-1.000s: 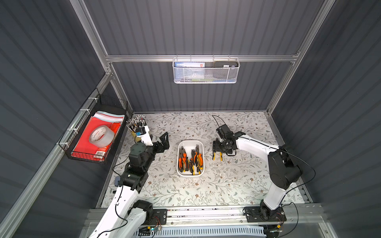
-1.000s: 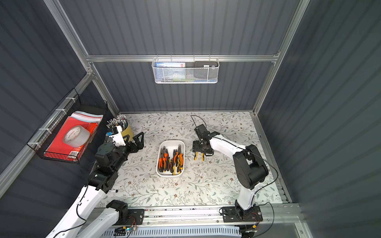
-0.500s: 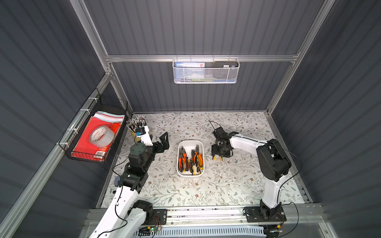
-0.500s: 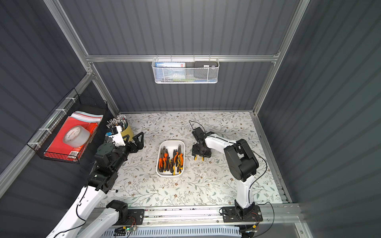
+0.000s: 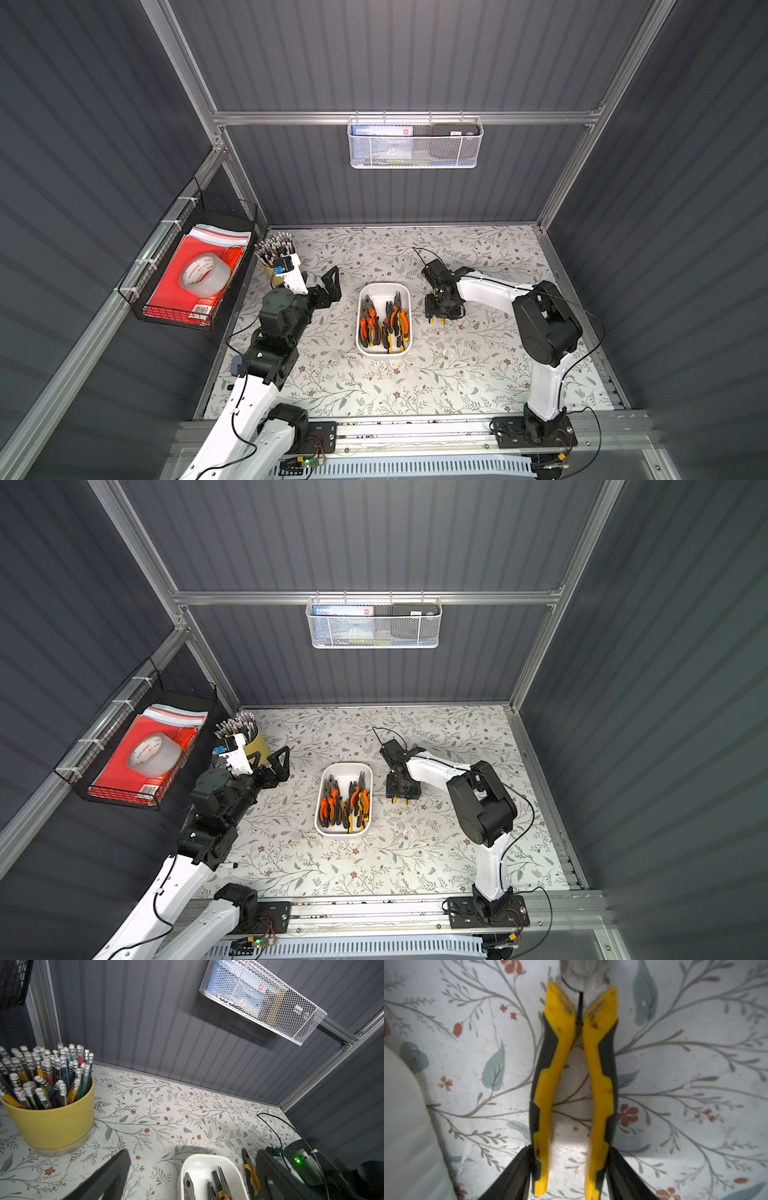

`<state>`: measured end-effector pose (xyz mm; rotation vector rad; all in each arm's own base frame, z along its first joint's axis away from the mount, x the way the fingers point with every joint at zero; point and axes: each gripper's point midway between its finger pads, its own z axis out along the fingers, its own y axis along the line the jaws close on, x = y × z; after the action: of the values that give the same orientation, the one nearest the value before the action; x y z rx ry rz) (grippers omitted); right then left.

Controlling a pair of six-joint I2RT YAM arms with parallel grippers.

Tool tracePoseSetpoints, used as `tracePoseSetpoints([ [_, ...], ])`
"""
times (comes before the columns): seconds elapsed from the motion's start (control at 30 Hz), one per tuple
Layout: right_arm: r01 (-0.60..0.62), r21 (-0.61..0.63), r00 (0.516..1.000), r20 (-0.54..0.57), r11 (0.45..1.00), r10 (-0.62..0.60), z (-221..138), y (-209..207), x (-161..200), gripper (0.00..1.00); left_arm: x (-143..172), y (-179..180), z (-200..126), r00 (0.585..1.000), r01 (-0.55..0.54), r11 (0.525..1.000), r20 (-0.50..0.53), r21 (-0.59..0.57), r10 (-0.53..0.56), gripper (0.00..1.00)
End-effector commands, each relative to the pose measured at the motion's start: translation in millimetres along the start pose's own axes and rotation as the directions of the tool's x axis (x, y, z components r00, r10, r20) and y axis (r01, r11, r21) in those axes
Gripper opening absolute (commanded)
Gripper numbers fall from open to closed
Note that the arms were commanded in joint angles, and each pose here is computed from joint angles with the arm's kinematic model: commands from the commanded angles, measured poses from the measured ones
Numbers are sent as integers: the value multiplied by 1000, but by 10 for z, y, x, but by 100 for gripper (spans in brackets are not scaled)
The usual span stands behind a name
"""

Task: Take the pliers out of the storage box
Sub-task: Place the pliers at the center of the board.

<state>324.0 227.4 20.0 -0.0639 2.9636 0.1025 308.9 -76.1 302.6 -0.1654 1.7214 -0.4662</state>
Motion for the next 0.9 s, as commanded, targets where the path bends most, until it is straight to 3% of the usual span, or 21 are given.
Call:
tracePoseSetpoints([
  [0.0, 15, 68, 1000, 8, 998, -16, -174, -113, -2, 66, 0, 7, 5, 1000, 6, 1000, 9, -1, -6, 98],
  [0.23, -17, -37, 992, 127, 999, 22, -835, 52, -227, 67, 40, 16, 58, 1000, 13, 1000, -11, -6, -13, 99],
  [0.37, -19, -215, 984, 167, 977, 56, -1153, 348, -261, 64, 64, 26, 76, 1000, 19, 1000, -19, -10, -19, 99],
  [0.5, 5, -401, 983, 170, 916, 69, -1388, 747, -170, 62, 65, 26, 79, 1000, 20, 1000, -20, -11, -20, 99],
  [0.63, 22, -456, 991, 131, 890, 42, -1401, 1040, 7, 61, 48, 22, 66, 1000, 15, 1000, -14, -9, -16, 99],
  [0.87, 56, -423, 995, 99, 905, -15, -1227, 1432, 302, 60, 15, 11, 42, 1000, 14, 1000, -2, -5, -14, 99],
])
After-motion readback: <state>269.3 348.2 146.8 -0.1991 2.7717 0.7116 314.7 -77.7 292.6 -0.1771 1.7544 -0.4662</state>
